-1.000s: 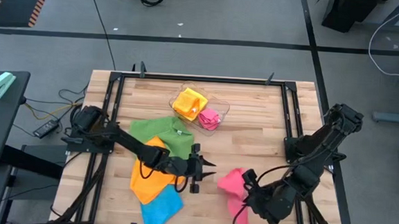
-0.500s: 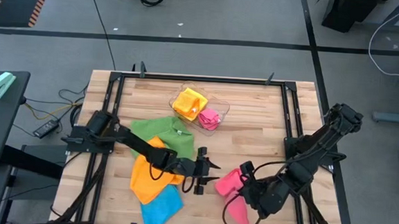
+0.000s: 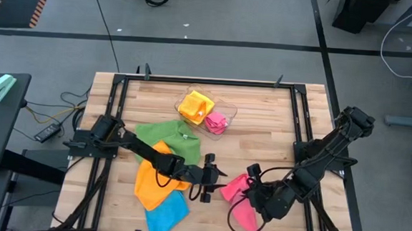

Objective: Fold microfiber towels
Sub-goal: Fold the pink microfiber cloth

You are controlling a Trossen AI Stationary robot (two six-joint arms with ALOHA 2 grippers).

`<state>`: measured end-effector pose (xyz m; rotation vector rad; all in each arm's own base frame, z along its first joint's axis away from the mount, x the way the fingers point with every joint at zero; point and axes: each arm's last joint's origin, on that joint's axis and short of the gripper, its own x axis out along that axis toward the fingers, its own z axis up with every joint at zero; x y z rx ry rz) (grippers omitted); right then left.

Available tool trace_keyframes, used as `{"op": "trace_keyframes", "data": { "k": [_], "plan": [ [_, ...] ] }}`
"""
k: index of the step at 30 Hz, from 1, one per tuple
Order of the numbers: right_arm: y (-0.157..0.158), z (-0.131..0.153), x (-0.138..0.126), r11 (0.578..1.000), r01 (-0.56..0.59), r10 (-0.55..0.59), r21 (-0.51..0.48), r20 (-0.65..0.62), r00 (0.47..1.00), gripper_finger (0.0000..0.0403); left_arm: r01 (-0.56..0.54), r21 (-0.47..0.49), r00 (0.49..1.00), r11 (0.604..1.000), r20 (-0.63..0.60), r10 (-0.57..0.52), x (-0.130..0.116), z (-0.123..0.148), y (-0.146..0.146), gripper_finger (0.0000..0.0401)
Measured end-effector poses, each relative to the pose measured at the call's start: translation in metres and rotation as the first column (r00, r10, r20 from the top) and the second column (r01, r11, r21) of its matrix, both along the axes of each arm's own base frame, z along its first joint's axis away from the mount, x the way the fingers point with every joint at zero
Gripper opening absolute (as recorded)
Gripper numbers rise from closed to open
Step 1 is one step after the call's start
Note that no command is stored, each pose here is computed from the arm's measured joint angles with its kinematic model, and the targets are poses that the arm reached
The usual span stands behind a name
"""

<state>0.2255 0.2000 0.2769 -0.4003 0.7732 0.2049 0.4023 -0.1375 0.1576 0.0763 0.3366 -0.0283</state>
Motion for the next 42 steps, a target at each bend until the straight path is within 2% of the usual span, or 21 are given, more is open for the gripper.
{"op": "trace_keyframes", "data": {
  "k": [28, 34, 39, 42],
  "plan": [
    [-0.001, 0.0, 0.001, 1.0, 0.005, -0.005, 0.004, 0.002, 1.0, 0.0016, -0.002, 0.002, 1.0, 1.0, -0.007, 0.002, 0.0, -0.001, 0.0, 0.0167],
    [-0.006, 0.001, 0.008, 0.999, 0.035, -0.035, 0.021, 0.017, 0.999, 0.0016, -0.004, 0.003, 1.0, 1.0, -0.006, 0.004, 0.0, 0.0, 0.001, 0.0167],
    [-0.015, -0.005, 0.012, 0.998, 0.058, -0.058, -0.003, 0.003, 0.998, 0.0016, -0.018, 0.002, 1.0, 1.0, -0.006, 0.018, 0.002, 0.0, 0.007, 0.0166],
    [-0.021, -0.009, 0.015, 0.996, 0.088, -0.088, 0.002, -0.007, 0.996, 0.0016, -0.029, -0.024, 1.0, 0.999, -0.006, 0.029, 0.002, 0.0, 0.007, 0.0165]
  ]
}}
